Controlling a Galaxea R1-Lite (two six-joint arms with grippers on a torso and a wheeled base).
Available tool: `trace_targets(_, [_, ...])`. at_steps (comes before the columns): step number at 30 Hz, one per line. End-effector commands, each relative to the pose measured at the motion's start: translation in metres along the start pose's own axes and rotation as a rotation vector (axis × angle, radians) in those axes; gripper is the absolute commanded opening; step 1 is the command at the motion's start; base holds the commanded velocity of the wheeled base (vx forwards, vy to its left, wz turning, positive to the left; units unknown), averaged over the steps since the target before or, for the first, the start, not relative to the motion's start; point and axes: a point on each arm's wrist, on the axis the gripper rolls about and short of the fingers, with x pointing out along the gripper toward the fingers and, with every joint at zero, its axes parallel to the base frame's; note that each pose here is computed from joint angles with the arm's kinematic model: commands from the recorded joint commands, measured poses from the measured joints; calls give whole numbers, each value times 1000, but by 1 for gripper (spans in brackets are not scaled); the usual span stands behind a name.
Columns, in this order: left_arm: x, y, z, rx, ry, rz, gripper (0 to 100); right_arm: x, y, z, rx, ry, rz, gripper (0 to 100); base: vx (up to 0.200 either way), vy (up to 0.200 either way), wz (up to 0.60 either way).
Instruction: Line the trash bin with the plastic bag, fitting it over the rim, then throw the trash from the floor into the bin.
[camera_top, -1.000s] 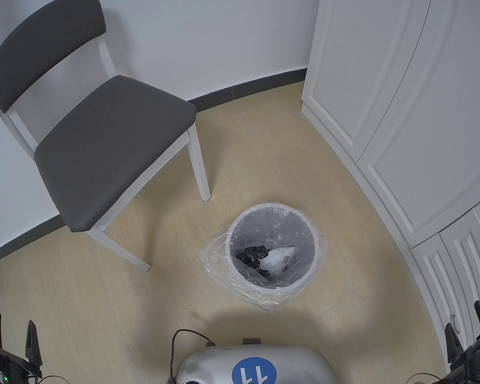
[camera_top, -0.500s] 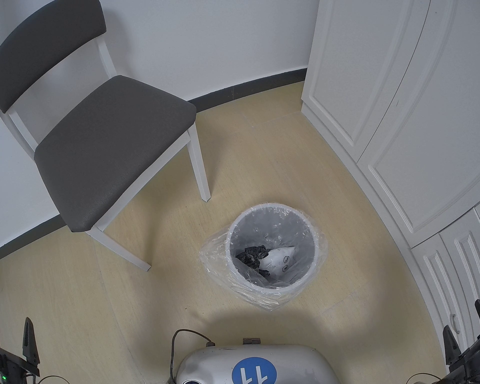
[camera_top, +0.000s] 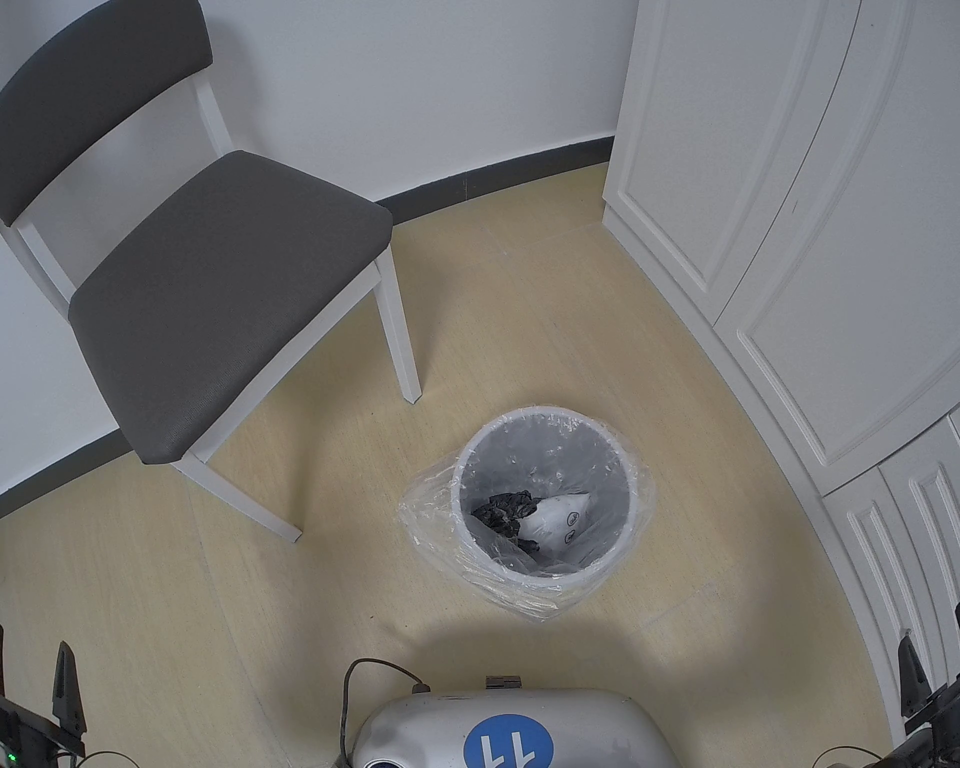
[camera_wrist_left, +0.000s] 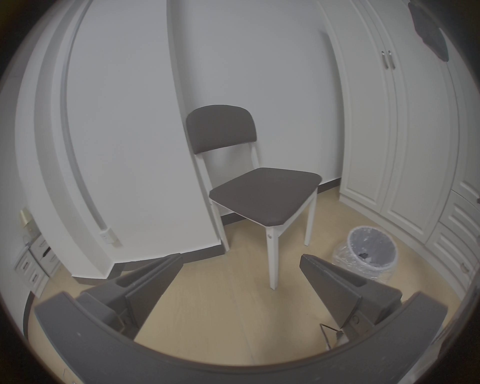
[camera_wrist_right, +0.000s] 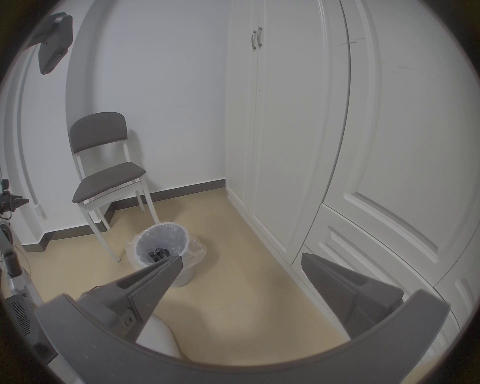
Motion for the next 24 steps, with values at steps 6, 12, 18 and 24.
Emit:
trace_targets(6, [-1,-3,-5,-13,-9,-141,100,0,2,-10,15,53,52,100,0,0,0])
trace_targets(12, [-1,-4,-5,-32,-7,-158,100,0,1,-10,33,55,50,100,0,0,0])
trace_targets(18, [-1,-5,-5,-20,-8,-193,100,0,1,-11,33,56,50,100,0,0,0])
trace_targets(24, [-1,-6,-5,-18,-11,-257,100,0,1,-11,33,56,50,100,0,0,0])
